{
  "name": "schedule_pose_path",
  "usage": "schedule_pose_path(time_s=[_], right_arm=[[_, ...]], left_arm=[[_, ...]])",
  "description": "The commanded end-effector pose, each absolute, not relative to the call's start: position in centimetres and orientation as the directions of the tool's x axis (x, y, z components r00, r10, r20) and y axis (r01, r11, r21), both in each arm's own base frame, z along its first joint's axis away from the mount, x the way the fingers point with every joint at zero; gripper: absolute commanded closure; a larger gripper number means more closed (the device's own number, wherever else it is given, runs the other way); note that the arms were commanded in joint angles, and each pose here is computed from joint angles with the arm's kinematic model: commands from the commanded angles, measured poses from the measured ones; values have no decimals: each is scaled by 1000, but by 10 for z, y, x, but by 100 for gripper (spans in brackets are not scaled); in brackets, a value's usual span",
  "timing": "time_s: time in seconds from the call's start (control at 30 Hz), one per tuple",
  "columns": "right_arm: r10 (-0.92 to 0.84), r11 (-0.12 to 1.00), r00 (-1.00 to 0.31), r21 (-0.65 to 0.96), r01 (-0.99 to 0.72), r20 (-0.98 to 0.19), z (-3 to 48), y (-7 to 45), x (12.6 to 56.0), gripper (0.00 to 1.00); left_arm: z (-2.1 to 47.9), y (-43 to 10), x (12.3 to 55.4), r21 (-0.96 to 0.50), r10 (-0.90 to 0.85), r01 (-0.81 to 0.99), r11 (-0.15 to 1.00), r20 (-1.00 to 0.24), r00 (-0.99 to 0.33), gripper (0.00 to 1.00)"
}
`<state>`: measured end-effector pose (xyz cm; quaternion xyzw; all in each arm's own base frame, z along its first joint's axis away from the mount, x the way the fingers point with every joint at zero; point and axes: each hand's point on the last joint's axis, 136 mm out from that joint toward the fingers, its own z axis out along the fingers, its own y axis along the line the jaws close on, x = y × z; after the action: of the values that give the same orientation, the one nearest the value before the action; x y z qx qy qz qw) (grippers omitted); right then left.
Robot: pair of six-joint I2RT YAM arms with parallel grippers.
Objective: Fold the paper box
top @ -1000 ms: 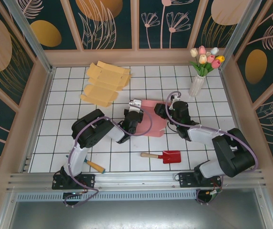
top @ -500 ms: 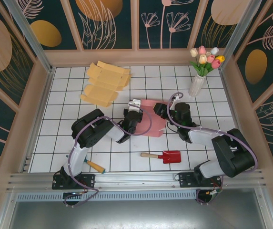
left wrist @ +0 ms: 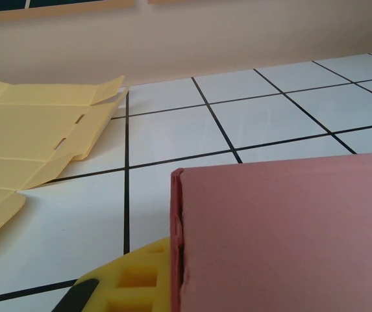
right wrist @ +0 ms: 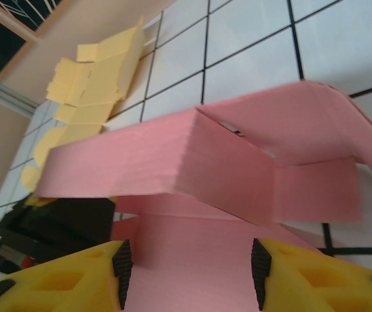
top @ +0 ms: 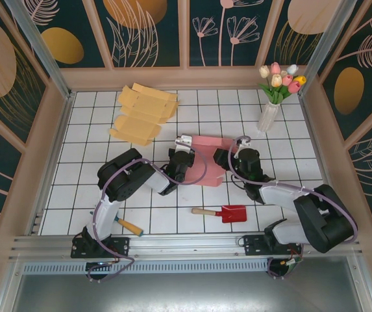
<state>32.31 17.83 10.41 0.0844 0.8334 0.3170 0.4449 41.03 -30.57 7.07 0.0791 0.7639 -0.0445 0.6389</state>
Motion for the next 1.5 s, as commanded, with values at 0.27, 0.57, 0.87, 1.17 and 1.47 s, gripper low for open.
schedule_pose_path(time_s=[0.27, 0.57, 0.87, 1.17, 1.47], right_arm=[[378, 839, -572, 530, -121, -728, 86, 162, 346, 49], [395, 845, -585, 530, -71, -709, 66, 151, 369, 50], [383, 848, -589, 523, -80, -711, 55, 149, 378, 49], [343, 783, -589, 569, -251, -732, 74, 179, 375, 54], [306, 786, -579, 543, -294, -756, 83, 194, 366, 55]], left_arm=[[51, -302, 412, 75, 112, 170, 983, -969, -219, 100], [50, -303, 414, 73, 114, 177, 981, -966, -233, 100], [50, -303, 414, 71, 113, 181, 981, -966, -234, 100], [50, -303, 415, 70, 112, 180, 981, -965, -236, 100], [50, -303, 415, 70, 112, 178, 981, -965, -236, 100]])
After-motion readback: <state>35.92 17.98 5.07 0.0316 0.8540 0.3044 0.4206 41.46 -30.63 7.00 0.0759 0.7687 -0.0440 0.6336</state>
